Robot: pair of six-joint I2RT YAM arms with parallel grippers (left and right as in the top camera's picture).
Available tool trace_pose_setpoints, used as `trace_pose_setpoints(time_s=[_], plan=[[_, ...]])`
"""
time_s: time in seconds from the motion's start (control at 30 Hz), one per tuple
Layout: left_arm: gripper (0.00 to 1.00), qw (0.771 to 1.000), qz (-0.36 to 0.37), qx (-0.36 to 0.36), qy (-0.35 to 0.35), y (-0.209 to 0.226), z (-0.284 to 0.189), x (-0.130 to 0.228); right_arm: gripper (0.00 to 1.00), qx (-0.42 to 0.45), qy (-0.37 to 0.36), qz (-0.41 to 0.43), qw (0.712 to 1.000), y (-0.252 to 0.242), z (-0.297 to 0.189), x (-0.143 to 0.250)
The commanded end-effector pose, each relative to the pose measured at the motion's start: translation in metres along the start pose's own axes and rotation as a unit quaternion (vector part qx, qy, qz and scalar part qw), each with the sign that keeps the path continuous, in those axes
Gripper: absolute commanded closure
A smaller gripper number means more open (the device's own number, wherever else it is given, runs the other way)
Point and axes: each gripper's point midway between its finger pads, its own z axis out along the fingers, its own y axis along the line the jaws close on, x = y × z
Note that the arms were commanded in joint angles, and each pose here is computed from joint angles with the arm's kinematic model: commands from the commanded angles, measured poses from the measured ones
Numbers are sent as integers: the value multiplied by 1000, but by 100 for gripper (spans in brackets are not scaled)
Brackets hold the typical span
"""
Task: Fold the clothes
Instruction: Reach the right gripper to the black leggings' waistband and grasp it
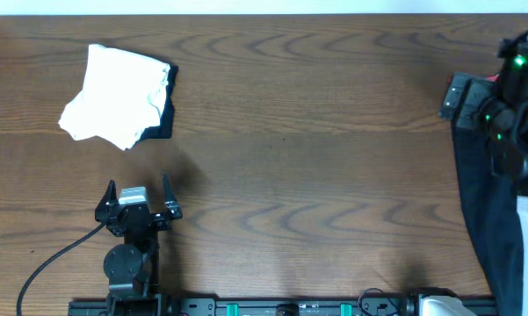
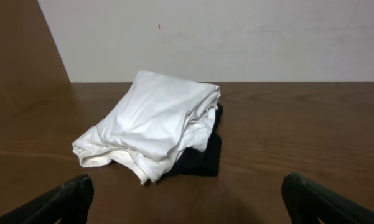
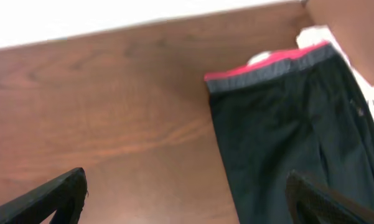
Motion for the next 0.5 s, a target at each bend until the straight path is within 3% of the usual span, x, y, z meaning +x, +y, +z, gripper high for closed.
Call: trace_pose_setpoints(time_s=[0.0, 0.1, 0.27, 0.47], plan=[[2, 1000, -7, -3, 11, 1, 1, 10, 1, 40, -13, -9, 999, -12, -1, -9], [2, 1000, -7, -3, 11, 1, 1, 10, 13, 83, -4, -7, 997, -28, 8, -8], [2, 1000, -7, -3, 11, 1, 1, 10, 14, 116, 17, -5, 993, -51, 34, -10], [2, 1000, -7, -3, 11, 1, 1, 10, 13, 139, 51, -20, 989, -74, 106, -16]])
